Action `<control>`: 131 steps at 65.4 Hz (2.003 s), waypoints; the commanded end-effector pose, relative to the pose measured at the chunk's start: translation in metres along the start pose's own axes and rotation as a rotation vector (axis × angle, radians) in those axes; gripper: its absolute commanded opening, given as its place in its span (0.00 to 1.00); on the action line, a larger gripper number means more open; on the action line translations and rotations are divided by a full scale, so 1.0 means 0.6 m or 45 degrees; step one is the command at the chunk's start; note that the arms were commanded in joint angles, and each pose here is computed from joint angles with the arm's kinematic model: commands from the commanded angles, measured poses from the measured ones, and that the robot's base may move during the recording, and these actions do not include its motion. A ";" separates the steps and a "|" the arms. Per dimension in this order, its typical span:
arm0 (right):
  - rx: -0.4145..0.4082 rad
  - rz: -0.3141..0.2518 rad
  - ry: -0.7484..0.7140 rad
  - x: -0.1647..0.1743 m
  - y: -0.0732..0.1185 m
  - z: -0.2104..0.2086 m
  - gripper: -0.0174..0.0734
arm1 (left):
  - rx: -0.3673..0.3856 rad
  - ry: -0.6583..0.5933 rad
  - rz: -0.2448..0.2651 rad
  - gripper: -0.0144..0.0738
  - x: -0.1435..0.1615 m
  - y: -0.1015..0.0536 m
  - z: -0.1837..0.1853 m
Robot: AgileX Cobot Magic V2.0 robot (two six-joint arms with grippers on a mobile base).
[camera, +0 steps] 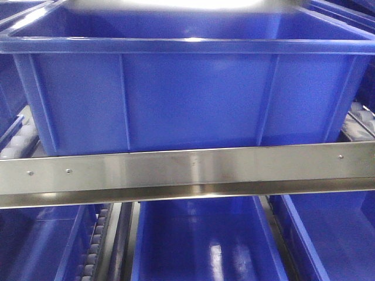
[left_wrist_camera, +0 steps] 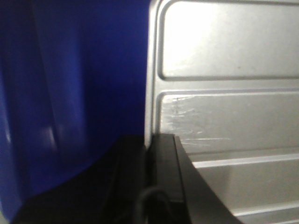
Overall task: Grab silver tray and place in blue box
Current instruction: 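Open both grippers and raise them out of the blue bin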
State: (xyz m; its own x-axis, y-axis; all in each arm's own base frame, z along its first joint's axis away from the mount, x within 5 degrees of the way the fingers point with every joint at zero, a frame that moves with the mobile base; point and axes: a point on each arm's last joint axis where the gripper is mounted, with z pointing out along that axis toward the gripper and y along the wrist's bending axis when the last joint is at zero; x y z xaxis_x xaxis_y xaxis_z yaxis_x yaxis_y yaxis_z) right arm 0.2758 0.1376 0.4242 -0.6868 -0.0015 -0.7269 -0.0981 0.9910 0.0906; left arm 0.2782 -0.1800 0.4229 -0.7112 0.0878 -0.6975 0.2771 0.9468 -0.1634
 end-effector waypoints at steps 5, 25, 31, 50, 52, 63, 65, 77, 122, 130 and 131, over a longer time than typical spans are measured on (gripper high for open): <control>-0.027 -0.013 -0.230 -0.057 -0.013 -0.043 0.26 | 0.078 -0.232 0.043 0.04 -0.056 -0.018 -0.027; 0.058 -0.048 -0.235 -0.105 -0.030 0.059 0.26 | 0.010 -0.210 0.102 0.04 -0.075 -0.030 0.103; 0.057 -0.066 -0.210 -0.103 -0.022 0.103 0.26 | 0.007 -0.208 0.100 0.04 -0.074 -0.027 0.137; 0.087 -0.114 -0.072 -0.076 -0.009 0.223 0.26 | -0.006 -0.154 0.066 0.04 -0.062 -0.021 0.214; 0.095 -0.123 -0.062 -0.074 -0.009 0.231 0.26 | -0.009 -0.146 0.067 0.04 -0.061 -0.021 0.220; 0.122 -0.149 -0.029 -0.066 -0.009 0.256 0.26 | -0.021 -0.105 0.070 0.05 -0.052 -0.020 0.244; 0.125 -0.152 -0.029 -0.065 -0.009 0.257 0.26 | -0.023 -0.101 0.071 0.05 -0.051 -0.020 0.246; 0.128 -0.152 -0.024 -0.065 -0.010 0.257 0.32 | -0.007 -0.061 0.008 0.06 -0.048 -0.010 0.254; 0.136 -0.108 -0.083 -0.085 -0.021 0.167 0.86 | 0.026 -0.146 -0.039 0.76 -0.075 -0.002 0.164; 0.146 -0.093 -0.079 -0.086 -0.026 0.132 0.77 | 0.036 -0.200 0.011 0.73 -0.084 0.000 0.107; 0.145 -0.092 -0.082 -0.086 -0.026 0.127 0.75 | 0.036 -0.205 0.022 0.72 -0.085 0.000 0.100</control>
State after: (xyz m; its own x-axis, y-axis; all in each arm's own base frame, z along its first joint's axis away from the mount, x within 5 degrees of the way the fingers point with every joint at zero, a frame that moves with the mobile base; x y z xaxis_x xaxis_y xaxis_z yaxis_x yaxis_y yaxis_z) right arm 0.3877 0.1417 0.3593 -0.7349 -0.0837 -0.6729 -0.0612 0.9965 -0.0571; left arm 0.3765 -0.2153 0.3589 -0.7120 0.0809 -0.6975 0.2595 0.9533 -0.1544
